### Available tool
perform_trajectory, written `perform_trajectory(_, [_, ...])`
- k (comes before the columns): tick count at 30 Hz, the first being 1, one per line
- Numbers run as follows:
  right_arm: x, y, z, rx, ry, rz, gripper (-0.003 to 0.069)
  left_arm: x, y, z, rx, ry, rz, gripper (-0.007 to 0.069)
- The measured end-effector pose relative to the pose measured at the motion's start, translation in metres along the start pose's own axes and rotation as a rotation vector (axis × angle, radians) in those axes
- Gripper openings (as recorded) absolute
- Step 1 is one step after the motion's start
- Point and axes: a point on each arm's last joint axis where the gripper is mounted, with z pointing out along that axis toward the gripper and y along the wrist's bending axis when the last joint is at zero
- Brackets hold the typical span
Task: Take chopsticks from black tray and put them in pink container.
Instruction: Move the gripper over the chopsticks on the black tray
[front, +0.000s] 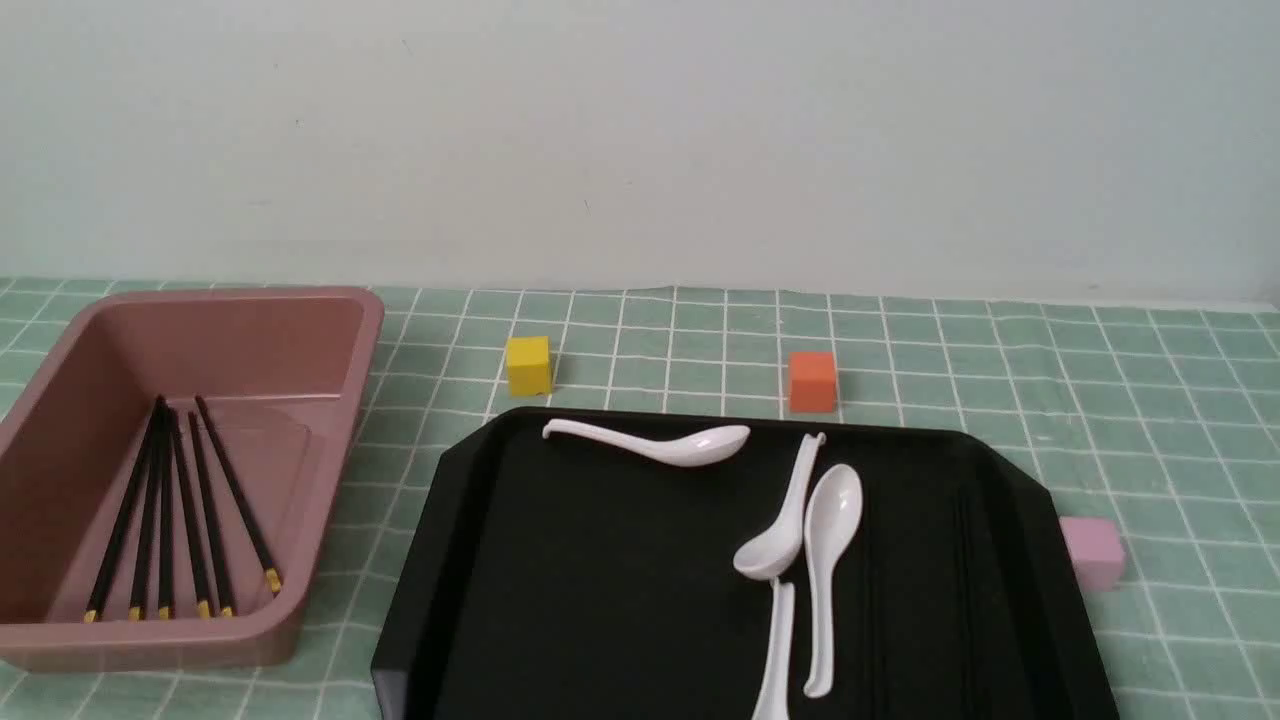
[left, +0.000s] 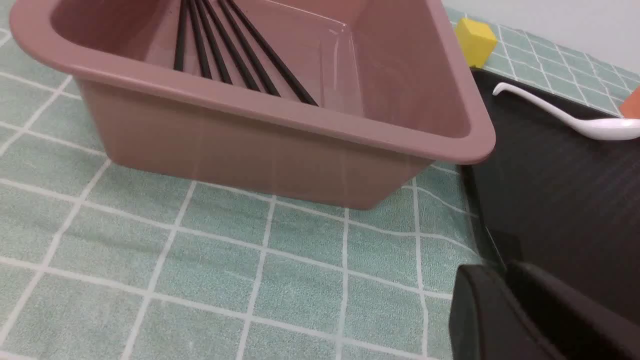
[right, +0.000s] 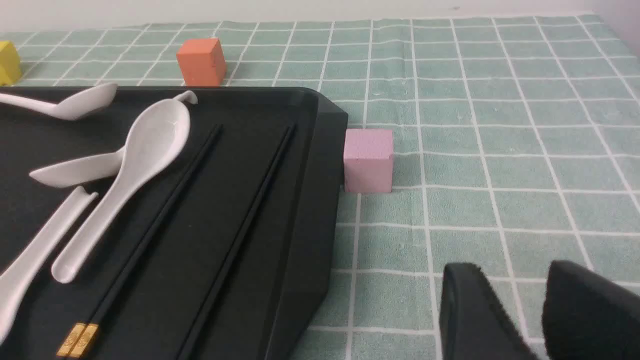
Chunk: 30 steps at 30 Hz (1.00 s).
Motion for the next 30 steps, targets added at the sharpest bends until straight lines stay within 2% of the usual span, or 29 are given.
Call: perform_trajectory(30, [0.0000, 0.0000, 0.0000, 0.000, 0.000, 0.000, 0.0240, 0.0000, 0.0000, 0.0000, 0.000, 0.000, 0.000, 0.0113])
